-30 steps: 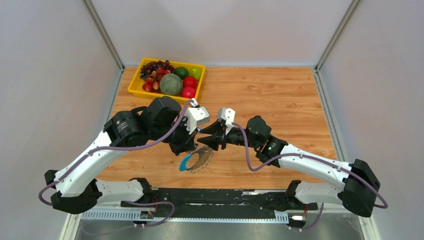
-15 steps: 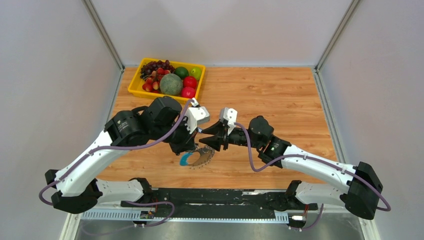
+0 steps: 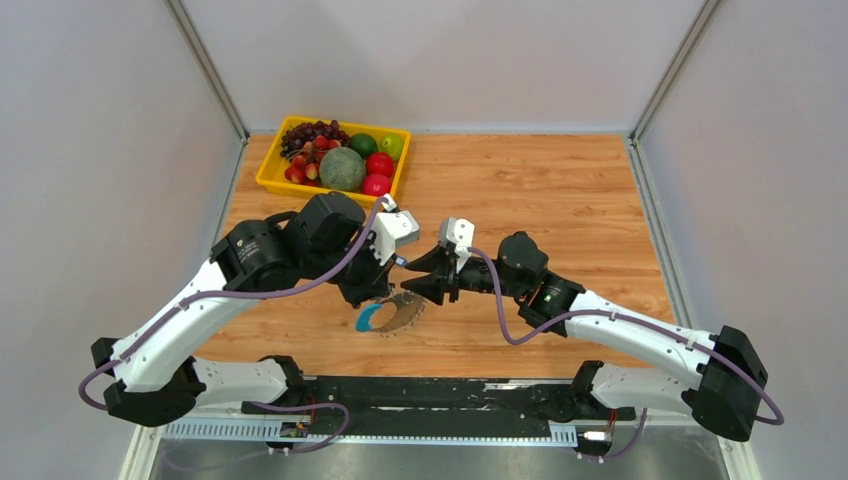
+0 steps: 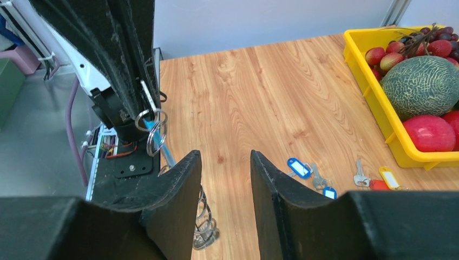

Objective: Remove the keys from the keyring

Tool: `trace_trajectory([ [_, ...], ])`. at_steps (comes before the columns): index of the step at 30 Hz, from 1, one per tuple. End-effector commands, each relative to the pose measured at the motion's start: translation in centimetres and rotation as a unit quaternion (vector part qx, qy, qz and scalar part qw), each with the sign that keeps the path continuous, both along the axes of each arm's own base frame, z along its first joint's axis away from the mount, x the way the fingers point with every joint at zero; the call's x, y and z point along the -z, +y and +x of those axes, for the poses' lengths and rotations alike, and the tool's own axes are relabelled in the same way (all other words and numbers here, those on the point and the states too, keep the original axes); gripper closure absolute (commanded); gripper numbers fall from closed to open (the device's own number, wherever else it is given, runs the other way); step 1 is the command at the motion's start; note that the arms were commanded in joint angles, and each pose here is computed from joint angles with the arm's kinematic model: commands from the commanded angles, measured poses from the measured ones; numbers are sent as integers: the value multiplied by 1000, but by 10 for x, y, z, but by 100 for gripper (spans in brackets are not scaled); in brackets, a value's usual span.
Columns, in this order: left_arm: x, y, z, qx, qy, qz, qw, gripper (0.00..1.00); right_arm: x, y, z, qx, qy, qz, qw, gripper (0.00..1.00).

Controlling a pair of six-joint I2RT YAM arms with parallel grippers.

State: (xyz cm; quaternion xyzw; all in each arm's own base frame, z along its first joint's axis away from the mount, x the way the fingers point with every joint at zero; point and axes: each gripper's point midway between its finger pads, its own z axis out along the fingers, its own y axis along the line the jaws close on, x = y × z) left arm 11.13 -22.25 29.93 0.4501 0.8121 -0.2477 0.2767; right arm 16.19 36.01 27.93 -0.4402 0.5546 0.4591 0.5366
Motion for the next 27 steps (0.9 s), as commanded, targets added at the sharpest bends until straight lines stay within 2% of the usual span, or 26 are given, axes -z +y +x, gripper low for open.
trace_trajectory([
  [1, -25, 0, 4, -14, -28, -34, 999, 100, -18, -1, -8, -26, -25, 9, 999, 57],
  [9, -27, 1, 8, -18, -39, -31, 999, 100, -17, -1, -22, -64, -30, 2, 997, 58],
  [17, -24, -6, -3, 34, -37, -46, 998, 100, -24, -1, -14, -42, -26, 14, 999, 58],
  [27, -21, -7, -4, 45, -38, -48, 997, 100, -35, -8, -5, -4, -28, 29, 999, 57],
])
